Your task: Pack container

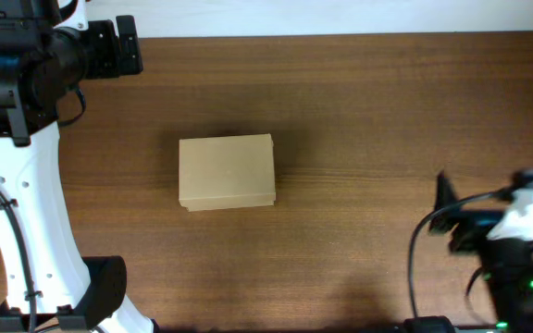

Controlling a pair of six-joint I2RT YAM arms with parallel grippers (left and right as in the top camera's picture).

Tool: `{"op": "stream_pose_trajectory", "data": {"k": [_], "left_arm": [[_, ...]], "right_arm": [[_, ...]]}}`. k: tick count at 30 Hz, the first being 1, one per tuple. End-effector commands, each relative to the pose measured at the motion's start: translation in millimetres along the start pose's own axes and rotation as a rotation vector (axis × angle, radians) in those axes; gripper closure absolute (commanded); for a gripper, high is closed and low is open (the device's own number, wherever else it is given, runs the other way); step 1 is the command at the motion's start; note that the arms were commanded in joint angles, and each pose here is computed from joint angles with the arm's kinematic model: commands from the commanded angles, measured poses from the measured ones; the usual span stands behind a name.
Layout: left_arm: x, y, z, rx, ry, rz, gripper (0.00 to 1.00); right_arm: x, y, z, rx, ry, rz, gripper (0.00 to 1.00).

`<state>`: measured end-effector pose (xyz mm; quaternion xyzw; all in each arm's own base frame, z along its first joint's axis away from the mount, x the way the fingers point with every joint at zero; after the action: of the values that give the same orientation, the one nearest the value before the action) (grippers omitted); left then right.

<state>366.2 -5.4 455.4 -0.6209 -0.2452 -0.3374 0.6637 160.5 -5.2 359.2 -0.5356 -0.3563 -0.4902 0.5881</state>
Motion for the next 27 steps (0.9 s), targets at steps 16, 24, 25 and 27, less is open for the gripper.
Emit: {"op": "stream_pose_trajectory", "data": {"k": [16, 24, 25, 27], "left_arm": [[1, -4, 2, 0.011, -0.001, -0.01, 0.0], [1, -4, 2, 0.011, -0.001, -0.01, 0.01], [1, -4, 2, 0.011, -0.001, -0.01, 0.0], [1, -4, 2, 0.011, -0.001, -0.01, 0.0]], "right_arm": [[-184, 59, -43, -0.067, 0.012, 0.085, 0.01], [-213, 73, -48, -0.078, 0.01, 0.142, 0.01], [-216, 73, -48, -0.078, 0.009, 0.15, 0.01], [-217, 74, -49, -0.079, 0.009, 0.151, 0.01]]}}
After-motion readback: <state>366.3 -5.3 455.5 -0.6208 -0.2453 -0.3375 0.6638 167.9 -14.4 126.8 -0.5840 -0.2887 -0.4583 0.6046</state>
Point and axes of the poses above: each gripper's point midway between its finger pads, its own y axis out along the fingers, its own z axis along the line the jaws close on, x = y × z, the point moved 5 cm from there along -y, back along the fingers, and after that the axes turned 11 degrees about y, right-handed, at the moved point
